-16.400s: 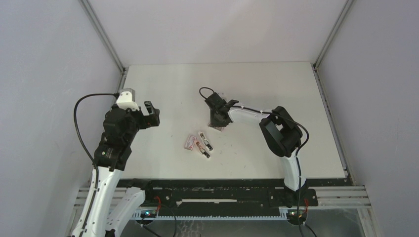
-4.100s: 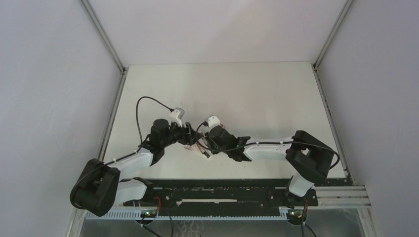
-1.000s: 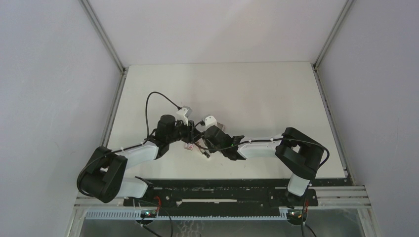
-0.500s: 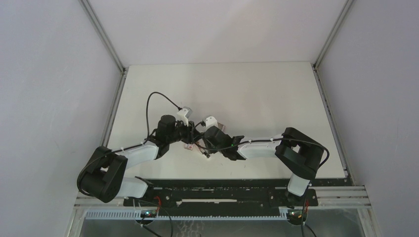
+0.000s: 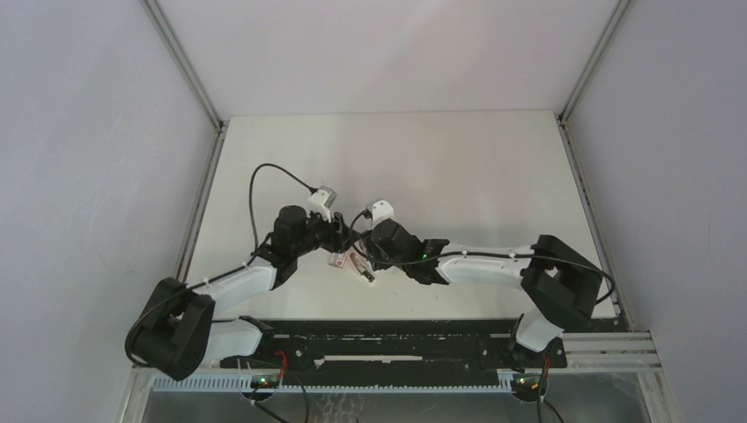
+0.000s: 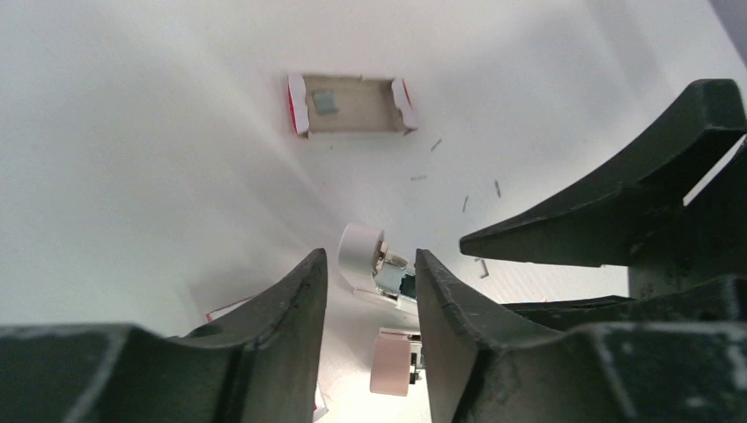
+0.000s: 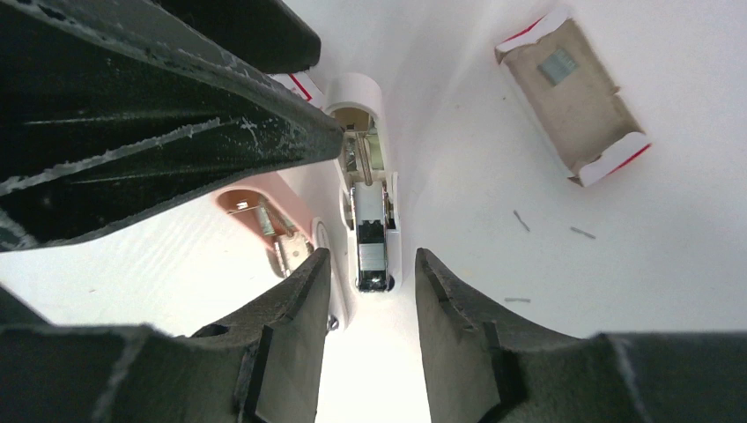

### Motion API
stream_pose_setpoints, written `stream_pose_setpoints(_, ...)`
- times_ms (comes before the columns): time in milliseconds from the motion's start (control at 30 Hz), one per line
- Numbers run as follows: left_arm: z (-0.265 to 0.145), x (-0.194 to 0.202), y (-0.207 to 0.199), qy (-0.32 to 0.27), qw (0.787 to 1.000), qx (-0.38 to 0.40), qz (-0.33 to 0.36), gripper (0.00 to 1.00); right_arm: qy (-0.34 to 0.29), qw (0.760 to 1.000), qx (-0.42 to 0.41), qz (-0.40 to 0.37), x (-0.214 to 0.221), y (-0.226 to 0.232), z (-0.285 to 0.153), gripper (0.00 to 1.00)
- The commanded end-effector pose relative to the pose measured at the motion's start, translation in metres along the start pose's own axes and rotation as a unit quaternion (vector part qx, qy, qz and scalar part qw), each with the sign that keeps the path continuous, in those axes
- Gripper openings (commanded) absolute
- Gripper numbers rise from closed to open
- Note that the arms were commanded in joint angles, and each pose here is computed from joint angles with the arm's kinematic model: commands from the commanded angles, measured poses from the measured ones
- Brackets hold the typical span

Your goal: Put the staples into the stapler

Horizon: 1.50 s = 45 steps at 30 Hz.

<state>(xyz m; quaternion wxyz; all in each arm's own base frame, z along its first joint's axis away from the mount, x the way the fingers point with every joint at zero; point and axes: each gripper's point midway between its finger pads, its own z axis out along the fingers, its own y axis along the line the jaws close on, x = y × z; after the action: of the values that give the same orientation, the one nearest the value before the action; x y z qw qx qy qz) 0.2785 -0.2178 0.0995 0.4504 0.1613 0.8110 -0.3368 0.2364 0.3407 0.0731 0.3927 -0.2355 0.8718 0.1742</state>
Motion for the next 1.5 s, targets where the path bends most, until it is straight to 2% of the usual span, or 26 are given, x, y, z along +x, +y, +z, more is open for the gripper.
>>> stream_pose_setpoints(0,-0.021,-0.031,0.006,-0.092,0.994,-0.039,0.035,0.59,-0.042,0.999,-0.016,0.017,-0.044,-0.006,-0.029,0.4)
stream_pose_setpoints(133,-0.046,-0.041,0.028,-0.147,0.982,-0.114,0.019,0.68,-0.022,0.999,-0.019,0.041,-0.052,-0.034,-0.034,0.41)
stream_pose_setpoints(267,-0.075,-0.049,0.055,-0.209,0.958,-0.195,0.001,0.76,0.01,0.998,0.001,0.056,-0.057,-0.066,-0.021,0.4)
stream_pose_setpoints(367,-0.094,-0.053,0.071,-0.239,0.941,-0.239,-0.003,0.78,0.037,0.998,0.019,0.057,-0.057,-0.081,-0.004,0.37)
stream_pose_setpoints(533,-0.11,-0.054,0.082,-0.256,0.926,-0.277,0.012,0.79,0.051,0.996,0.04,0.06,-0.064,-0.09,0.037,0.37)
stream_pose_setpoints(867,-0.103,-0.053,0.08,-0.242,0.932,-0.27,0.016,0.79,0.075,0.996,-0.007,-0.036,-0.063,-0.083,0.076,0.36)
stream_pose_setpoints(1167,-0.105,-0.053,0.08,-0.245,0.931,-0.27,0.016,0.79,0.107,0.987,-0.039,-0.117,-0.046,-0.086,0.082,0.33)
stream_pose_setpoints(1467,-0.105,-0.053,0.081,-0.244,0.93,-0.273,0.017,0.79,0.117,0.98,-0.041,-0.154,-0.046,-0.089,0.089,0.32)
